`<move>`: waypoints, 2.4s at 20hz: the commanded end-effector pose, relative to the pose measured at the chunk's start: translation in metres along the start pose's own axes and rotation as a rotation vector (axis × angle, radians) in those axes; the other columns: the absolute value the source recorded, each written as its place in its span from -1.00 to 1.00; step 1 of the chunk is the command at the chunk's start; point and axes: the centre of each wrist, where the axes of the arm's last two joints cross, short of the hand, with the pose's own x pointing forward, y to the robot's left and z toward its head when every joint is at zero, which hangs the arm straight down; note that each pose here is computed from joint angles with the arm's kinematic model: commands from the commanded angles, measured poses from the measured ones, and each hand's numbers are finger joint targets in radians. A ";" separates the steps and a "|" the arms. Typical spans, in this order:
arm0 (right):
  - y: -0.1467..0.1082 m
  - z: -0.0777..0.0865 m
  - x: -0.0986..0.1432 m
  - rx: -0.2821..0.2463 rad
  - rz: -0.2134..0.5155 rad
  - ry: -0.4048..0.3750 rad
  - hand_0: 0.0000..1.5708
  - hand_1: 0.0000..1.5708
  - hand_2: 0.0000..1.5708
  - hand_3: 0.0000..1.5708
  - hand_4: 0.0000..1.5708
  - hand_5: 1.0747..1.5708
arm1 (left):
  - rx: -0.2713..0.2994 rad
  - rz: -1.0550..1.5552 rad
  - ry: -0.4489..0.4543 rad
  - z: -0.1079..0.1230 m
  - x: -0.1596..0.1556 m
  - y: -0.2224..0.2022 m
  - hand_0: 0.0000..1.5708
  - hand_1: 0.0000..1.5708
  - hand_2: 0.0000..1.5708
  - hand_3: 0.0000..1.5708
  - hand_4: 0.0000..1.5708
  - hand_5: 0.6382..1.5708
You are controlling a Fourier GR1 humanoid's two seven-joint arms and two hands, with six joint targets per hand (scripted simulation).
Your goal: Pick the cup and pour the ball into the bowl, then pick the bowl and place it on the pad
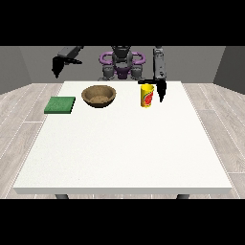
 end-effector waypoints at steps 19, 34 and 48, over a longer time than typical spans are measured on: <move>-0.029 -0.025 0.016 0.051 0.029 -0.098 -1.00 -1.00 -1.00 -1.00 -1.00 1.00 | 0.028 -0.338 -0.110 0.021 -0.051 -0.022 0.65 0.65 1.00 1.00 0.82 0.32; -0.042 0.013 -0.032 -0.045 -0.011 0.210 -1.00 -1.00 -1.00 -1.00 -1.00 0.99 | -0.065 -0.872 0.055 -0.091 0.031 0.072 0.85 0.85 1.00 1.00 1.00 0.40; -0.071 0.028 -0.048 -0.030 -0.032 0.193 -1.00 -1.00 -1.00 -1.00 -1.00 0.99 | -0.133 -1.133 -0.019 -0.112 0.043 -0.057 0.90 0.90 1.00 1.00 0.92 0.35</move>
